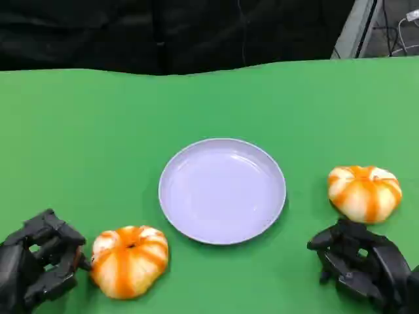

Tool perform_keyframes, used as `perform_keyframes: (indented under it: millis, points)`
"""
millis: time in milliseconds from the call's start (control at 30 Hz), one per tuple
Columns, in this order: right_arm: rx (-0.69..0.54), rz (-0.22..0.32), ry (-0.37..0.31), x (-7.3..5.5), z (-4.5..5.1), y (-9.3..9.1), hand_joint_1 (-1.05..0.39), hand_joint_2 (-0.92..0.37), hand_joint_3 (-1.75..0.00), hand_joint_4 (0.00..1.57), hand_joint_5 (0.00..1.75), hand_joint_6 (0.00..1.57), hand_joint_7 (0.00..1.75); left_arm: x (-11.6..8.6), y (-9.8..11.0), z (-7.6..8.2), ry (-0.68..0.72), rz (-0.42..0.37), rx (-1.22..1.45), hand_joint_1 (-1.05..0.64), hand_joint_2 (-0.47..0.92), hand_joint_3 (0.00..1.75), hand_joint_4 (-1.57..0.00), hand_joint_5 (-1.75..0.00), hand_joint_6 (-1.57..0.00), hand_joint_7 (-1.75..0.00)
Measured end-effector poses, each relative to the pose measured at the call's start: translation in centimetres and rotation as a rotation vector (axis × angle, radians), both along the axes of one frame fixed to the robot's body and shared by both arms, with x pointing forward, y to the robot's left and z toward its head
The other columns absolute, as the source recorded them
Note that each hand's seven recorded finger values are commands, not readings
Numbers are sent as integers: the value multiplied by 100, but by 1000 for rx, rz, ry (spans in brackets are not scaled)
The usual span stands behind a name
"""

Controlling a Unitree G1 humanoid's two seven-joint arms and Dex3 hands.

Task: Grasp the bread from the table and place it into the plate.

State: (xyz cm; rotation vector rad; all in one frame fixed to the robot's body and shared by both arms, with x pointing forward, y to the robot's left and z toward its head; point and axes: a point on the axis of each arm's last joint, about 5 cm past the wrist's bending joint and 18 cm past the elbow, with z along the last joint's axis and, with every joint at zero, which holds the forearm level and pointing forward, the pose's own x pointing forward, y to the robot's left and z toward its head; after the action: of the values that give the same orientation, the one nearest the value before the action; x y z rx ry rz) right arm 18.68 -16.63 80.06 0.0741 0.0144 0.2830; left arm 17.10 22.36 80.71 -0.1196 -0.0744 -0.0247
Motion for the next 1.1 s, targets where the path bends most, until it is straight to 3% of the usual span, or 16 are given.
perform_keyframes:
  millis: [900, 933, 967, 1100]
  points:
    - [0, 0, 1, 15, 2, -2, -27, -92, -44, 65, 175, 72, 111, 15, 45, 15, -1, 9, 10, 9, 75, 86, -89, -156, -83, -136]
    - [0, 0, 1, 15, 2, -2, -26, -92, -45, 64, 175, 72, 111, 15, 45, 15, -1, 9, 10, 10, 76, 84, -84, -145, -83, -114]
    - [0, 0, 1, 15, 2, -2, -25, -92, -45, 64, 175, 72, 111, 14, 45, 14, -2, 13, 5, 10, 76, 82, -83, -141, -85, -105]
    - [0, 0, 1, 15, 3, -3, -25, -92, -45, 63, 175, 72, 111, -1, 56, 4, -16, 40, -41, 11, 76, 80, -81, -137, -87, -94]
